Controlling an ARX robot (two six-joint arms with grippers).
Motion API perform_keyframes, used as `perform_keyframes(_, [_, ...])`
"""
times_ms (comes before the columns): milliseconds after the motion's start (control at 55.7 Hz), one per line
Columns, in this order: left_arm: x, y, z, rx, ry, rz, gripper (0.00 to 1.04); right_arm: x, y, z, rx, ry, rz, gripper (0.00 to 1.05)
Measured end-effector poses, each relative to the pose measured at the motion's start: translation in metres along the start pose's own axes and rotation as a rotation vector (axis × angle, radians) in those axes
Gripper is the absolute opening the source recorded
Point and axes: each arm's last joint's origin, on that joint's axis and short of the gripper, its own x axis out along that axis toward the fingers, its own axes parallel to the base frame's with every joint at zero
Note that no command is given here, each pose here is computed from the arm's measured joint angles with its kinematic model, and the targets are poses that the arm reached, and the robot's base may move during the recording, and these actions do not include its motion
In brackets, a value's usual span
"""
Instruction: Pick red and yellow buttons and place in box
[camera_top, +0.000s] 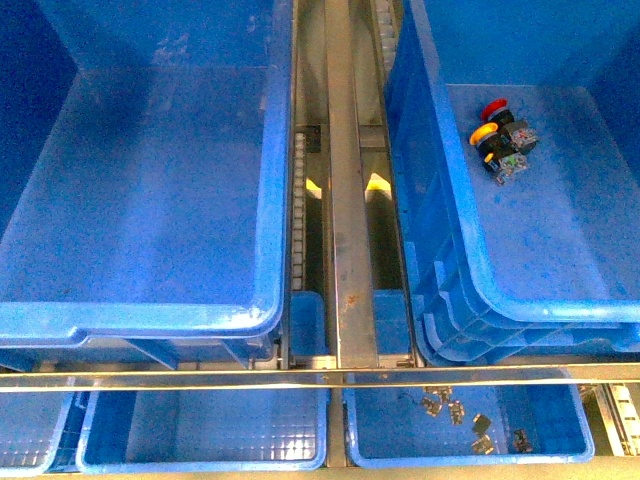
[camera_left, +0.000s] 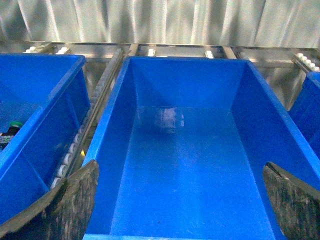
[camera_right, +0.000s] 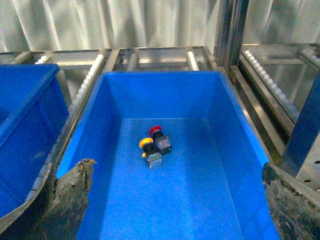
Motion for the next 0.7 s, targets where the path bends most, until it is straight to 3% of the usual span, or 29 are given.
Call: perform_keyframes(700, [0.0000, 0.0000, 0.0000, 0.000, 0.000, 0.000, 0.97, 0.0000, 0.0000, 0.0000, 0.000, 0.000, 0.000, 0.99])
